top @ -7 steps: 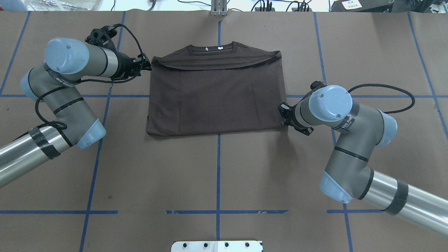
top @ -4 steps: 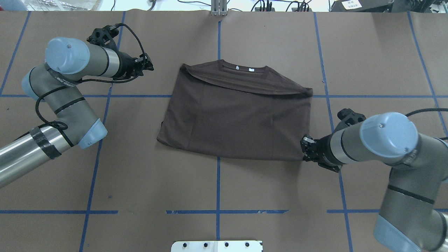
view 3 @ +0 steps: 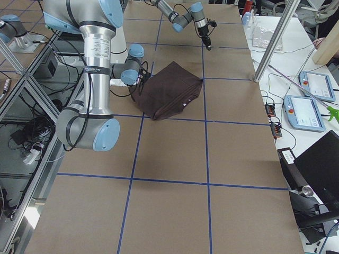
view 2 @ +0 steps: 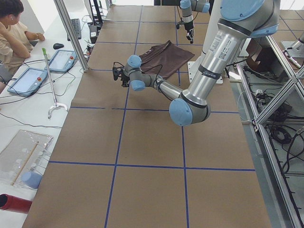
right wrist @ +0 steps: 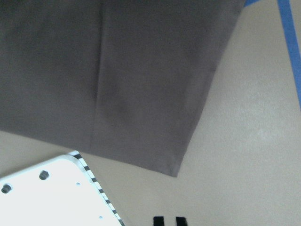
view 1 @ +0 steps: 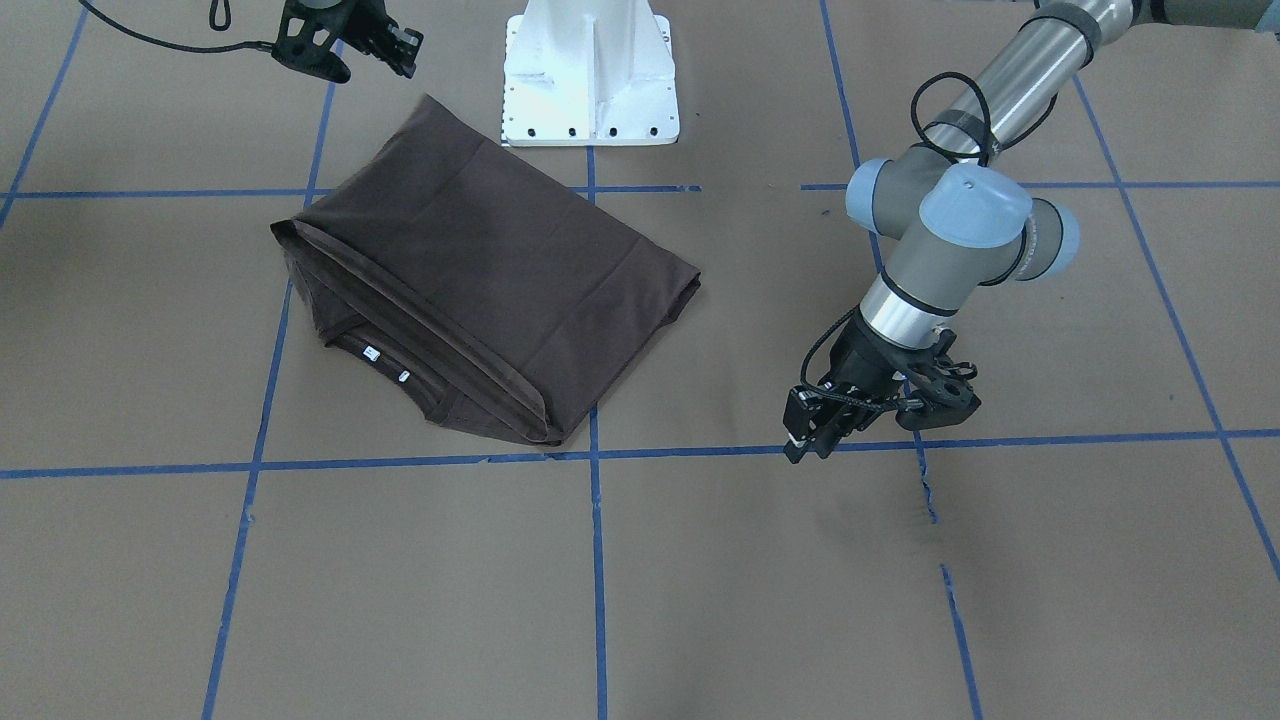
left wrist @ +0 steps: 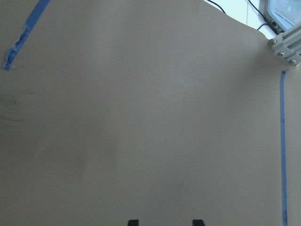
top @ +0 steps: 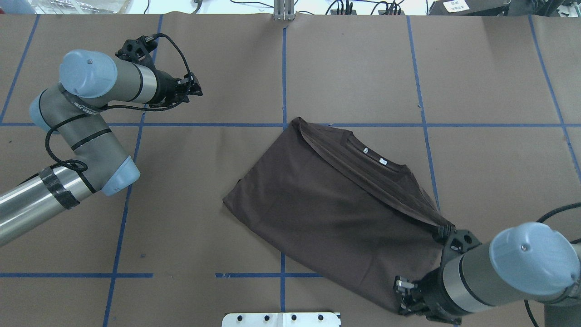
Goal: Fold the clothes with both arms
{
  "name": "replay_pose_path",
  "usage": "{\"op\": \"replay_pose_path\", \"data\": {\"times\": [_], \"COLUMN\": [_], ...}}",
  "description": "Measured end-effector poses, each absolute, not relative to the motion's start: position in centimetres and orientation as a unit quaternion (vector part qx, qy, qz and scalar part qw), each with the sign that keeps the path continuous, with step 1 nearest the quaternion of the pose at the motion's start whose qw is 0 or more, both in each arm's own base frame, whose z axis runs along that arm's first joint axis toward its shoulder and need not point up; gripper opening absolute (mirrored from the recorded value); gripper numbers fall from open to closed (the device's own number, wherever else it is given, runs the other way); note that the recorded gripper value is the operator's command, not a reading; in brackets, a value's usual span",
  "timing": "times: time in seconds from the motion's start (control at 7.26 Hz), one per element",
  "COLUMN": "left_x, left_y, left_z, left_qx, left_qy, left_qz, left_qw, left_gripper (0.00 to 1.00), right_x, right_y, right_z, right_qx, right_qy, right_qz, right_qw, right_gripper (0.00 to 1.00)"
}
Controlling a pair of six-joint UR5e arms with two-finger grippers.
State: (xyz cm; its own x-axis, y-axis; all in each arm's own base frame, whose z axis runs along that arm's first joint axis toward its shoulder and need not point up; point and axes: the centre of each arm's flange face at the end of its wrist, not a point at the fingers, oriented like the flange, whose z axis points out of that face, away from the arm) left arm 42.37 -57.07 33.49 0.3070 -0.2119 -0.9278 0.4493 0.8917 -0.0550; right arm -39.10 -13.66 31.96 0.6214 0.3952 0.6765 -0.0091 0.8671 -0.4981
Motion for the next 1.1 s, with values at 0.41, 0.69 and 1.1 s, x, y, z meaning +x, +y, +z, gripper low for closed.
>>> {"op": "replay_pose_path", "data": {"times": [0.41,0.69,1.1], "left_x": [41.5,44.0,50.2], "left_y": [-50.7,-41.2,-34.3], "left_z": [29.8,30.5,30.9], "left_qx": [0.022,-0.03,-0.042], "left_qy": [0.604,0.608,0.562], "left_qz": [-0.202,-0.212,-0.22], "left_qw": [0.771,0.765,0.796], "left_gripper": [0.5,0.5,0.5], "right_x": [-38.3,-36.2,-35.3], "right_y": [-16.6,-22.3,-25.3], "right_z": [32.0,30.5,29.7], "right_qx": [-0.174,-0.116,-0.077], "right_qy": [-0.435,-0.466,-0.481], "right_qz": [0.162,0.229,0.266], "right_qw": [0.869,0.847,0.832], "right_gripper": [1.0,1.0,1.0]}}
